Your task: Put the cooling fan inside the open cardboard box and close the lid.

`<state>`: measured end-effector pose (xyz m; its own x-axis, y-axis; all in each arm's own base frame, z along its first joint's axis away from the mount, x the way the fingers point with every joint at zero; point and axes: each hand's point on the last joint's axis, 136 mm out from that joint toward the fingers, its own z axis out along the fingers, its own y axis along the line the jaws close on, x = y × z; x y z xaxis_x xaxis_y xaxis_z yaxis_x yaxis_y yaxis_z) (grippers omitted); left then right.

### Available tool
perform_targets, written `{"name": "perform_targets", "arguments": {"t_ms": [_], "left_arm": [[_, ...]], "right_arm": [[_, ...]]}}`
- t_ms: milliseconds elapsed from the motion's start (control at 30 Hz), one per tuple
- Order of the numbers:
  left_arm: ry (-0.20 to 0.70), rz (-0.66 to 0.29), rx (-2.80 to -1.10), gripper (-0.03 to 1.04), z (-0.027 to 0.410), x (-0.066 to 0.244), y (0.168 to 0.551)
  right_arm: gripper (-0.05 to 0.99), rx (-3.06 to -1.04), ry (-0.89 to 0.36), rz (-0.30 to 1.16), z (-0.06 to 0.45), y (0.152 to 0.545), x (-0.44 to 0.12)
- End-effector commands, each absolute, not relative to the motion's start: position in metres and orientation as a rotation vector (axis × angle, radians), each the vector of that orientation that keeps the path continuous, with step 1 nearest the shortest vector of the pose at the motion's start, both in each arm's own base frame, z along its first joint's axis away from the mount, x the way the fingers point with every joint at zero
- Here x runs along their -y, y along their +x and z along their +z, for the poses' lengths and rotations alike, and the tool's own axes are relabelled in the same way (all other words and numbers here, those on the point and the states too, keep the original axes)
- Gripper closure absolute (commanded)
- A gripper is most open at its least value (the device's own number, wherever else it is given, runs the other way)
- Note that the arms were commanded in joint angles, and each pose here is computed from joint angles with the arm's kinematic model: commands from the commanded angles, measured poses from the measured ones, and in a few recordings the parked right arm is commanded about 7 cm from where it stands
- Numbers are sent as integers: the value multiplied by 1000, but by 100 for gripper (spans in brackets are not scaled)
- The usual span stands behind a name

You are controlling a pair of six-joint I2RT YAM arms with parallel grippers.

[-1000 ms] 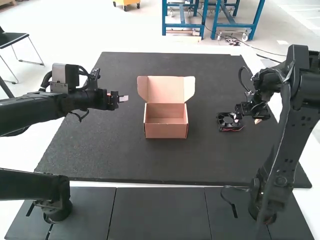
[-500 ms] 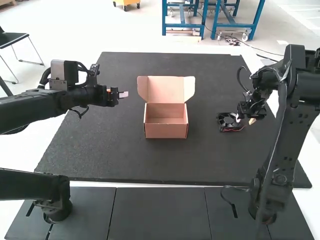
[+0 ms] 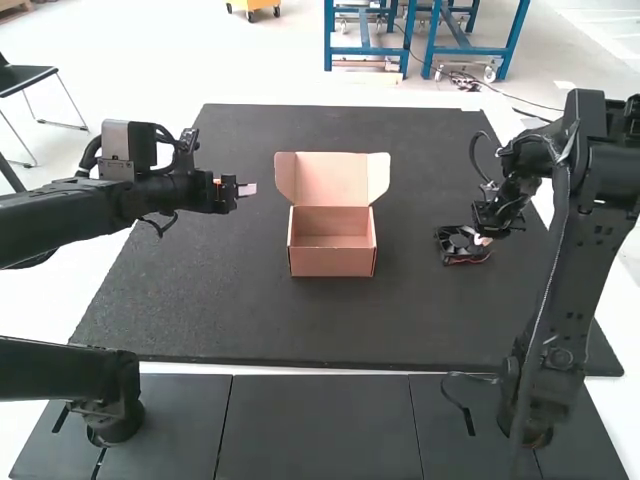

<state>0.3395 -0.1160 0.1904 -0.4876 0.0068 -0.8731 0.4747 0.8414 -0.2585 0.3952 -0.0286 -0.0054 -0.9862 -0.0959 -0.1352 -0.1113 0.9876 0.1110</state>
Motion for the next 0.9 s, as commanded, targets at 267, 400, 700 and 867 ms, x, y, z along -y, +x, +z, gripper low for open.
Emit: {"name": "perform_targets", "arguments": {"t_ms": [267, 400, 700, 867], "left_arm": [[362, -579, -1965, 5, 209, 116, 337], [323, -520, -1980, 5, 202, 106, 341], [275, -445, -1980, 5, 197, 95, 346], [265, -430, -1985, 5, 195, 92, 347]], "right_arm": [[95, -2979, -35, 376, 19, 405, 11], [95, -2858, 55, 412, 65, 418, 13], [95, -2673, 104, 415, 148, 410, 1], [95, -2599, 99, 411, 181, 387, -17]]}}
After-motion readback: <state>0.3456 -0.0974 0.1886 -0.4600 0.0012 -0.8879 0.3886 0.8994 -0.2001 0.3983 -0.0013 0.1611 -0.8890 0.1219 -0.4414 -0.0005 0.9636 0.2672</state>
